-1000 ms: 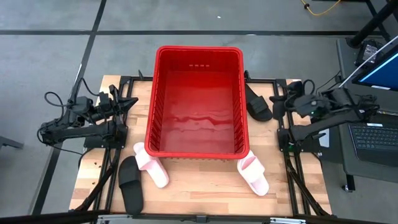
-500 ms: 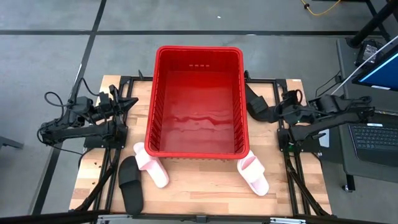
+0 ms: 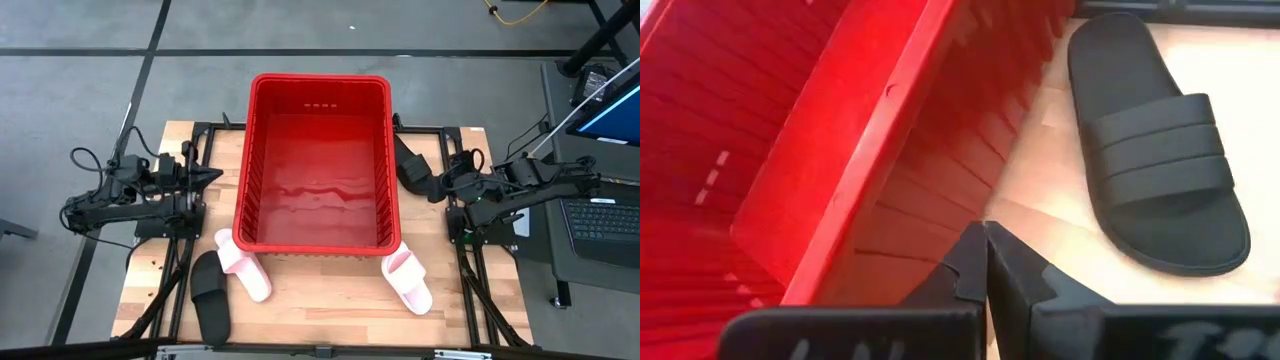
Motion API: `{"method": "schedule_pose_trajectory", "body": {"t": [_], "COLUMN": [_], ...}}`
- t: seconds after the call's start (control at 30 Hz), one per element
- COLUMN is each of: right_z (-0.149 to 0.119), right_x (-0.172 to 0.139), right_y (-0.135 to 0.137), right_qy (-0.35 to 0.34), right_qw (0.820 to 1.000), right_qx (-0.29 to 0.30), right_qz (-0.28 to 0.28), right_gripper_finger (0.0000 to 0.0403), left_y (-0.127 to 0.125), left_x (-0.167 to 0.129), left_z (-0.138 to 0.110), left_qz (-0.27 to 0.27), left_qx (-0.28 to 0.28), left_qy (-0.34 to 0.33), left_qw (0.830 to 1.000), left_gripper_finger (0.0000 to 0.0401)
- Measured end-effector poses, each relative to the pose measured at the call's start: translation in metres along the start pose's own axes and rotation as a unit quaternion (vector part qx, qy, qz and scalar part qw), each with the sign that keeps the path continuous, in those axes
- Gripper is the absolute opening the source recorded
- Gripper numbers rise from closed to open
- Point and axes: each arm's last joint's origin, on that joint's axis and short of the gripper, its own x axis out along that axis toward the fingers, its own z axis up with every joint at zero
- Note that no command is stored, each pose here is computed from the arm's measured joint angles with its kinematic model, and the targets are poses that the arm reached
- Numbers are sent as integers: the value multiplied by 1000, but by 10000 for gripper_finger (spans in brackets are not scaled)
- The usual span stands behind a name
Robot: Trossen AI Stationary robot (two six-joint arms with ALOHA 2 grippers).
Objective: Pick and place slides into bin
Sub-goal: Put the left pink slide into the bin
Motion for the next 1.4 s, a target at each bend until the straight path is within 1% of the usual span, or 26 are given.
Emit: {"method": "schedule_pose_trajectory", "body": {"t": [0.07, 0.17, 0.27, 0.37, 0.43, 0.5, 0.7, 0.87, 1.0, 1.17, 1.3, 1.4], "right_z": [0, -1, -2, -1, 0, 1, 8, 8, 9, 14, 17, 17], "right_x": [0, -1, -1, -3, -4, -7, -14, -15, -15, -19, -22, -22], "right_y": [0, 1, 8, 17, 22, 24, 27, 28, 30, 39, 45, 45], "right_qy": [1, 4, 15, 9, -2, -8, -19, -23, -30, -68, -90, -85], "right_qw": [1000, 997, 991, 983, 977, 973, 972, 970, 969, 954, 941, 938], "right_qx": [-19, -72, -125, -157, -176, -194, -188, -194, -192, -219, -245, -249], "right_qz": [2, 8, 45, 94, 117, 126, 140, 144, 154, 193, 216, 227], "right_gripper_finger": [6, 6, 6, 6, 6, 6, 6, 6, 6, 6, 6, 6], "left_y": [0, -1, -1, -1, -1, -2, -4, -4, -5, -5, -5, -5], "left_x": [3, 9, 20, 32, 38, 42, 50, 47, 39, 36, 34, 33], "left_z": [8, 13, 8, 3, 6, 16, 45, 61, 78, 82, 80, 78], "left_qz": [2, -3, -5, -6, -6, -6, -24, -34, -33, -33, -33, -33], "left_qx": [2, 33, 42, 42, 42, 42, 37, 36, 30, 23, 28, 1], "left_qy": [-36, -60, -28, 4, 16, 19, 65, 119, 117, 121, 143, 159], "left_qw": [999, 998, 999, 999, 999, 999, 997, 992, 992, 992, 989, 987], "left_gripper_finger": [2, 1, 1, 2, 1, 1, 1, 2, 1, 1, 2, 3]}}
